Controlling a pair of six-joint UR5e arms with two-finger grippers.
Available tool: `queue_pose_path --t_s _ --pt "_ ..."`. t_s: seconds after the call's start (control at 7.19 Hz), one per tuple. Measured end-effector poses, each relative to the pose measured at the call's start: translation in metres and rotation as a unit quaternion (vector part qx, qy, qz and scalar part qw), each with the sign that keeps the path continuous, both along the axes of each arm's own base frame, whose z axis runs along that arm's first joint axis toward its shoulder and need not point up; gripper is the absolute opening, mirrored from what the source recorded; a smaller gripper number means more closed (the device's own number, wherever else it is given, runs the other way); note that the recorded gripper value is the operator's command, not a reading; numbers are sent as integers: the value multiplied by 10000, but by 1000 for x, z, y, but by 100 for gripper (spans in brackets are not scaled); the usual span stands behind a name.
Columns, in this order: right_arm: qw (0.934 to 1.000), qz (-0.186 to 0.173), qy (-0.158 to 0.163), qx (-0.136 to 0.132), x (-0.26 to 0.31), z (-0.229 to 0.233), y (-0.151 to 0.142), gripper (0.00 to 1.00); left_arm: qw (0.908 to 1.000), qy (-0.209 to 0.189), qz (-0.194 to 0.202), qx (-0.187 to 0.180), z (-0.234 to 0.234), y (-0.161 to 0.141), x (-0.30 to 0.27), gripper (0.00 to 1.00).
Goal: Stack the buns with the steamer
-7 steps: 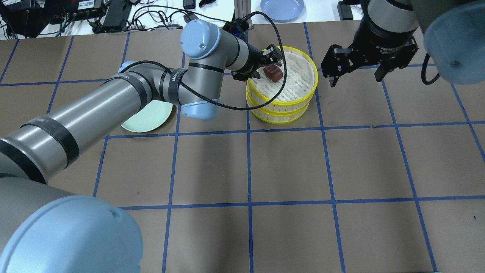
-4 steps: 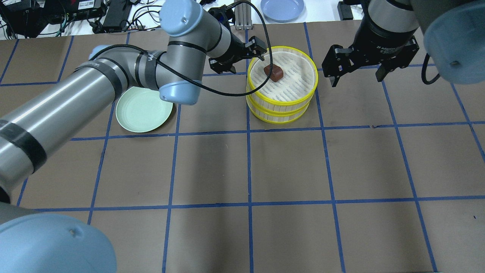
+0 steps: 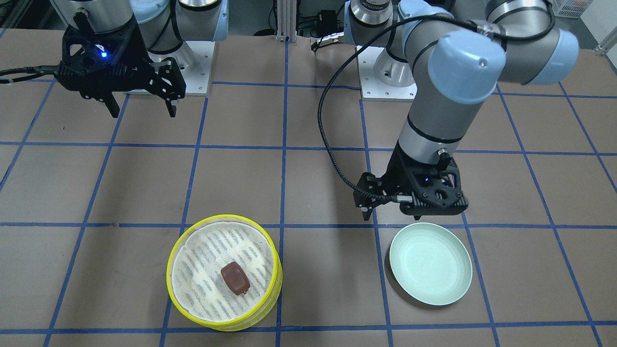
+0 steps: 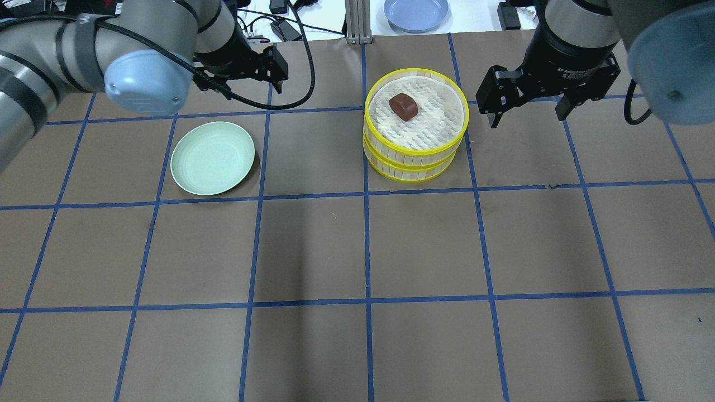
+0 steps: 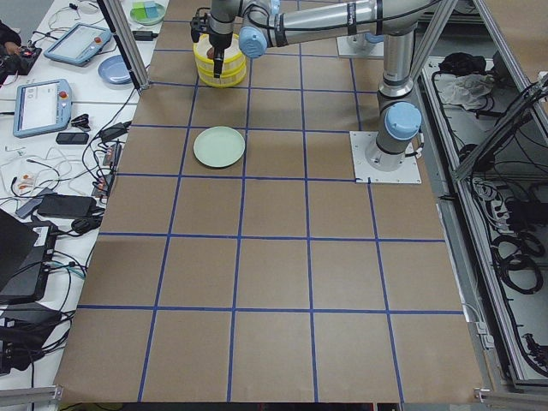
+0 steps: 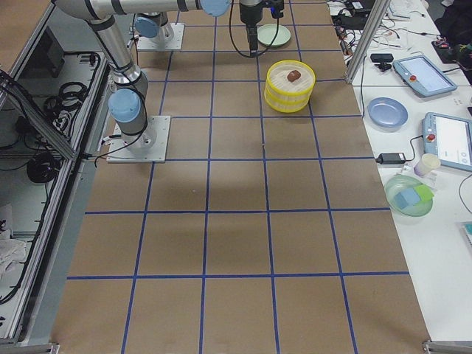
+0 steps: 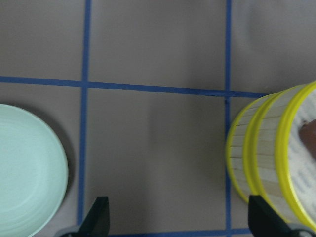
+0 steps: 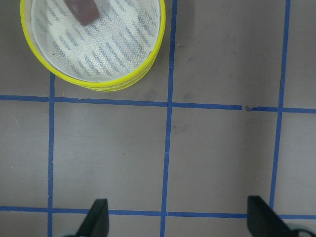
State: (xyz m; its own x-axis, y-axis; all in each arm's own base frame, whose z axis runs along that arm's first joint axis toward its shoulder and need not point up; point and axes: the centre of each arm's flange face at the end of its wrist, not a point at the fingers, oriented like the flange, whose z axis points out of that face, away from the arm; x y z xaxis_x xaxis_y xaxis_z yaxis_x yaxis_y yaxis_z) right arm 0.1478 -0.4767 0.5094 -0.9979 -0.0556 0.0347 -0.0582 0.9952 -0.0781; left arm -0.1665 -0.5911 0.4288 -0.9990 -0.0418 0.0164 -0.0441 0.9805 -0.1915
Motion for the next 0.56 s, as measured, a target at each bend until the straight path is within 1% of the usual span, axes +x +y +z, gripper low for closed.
queue_pose_path --t_s 0.14,0.28,0.42,0.56 --pt "10000 -1 1 0 0 0 0 100 9998 -185 32 106 21 17 10 100" --pt "10000 -1 3 0 0 0 0 100 9996 -190 46 179 39 34 15 100" --pt "10000 -1 3 3 0 0 0 100 9997 -100 3 218 53 48 16 100" --pt "10000 -3 5 5 0 -1 0 100 9997 -30 -101 235 59 59 15 100"
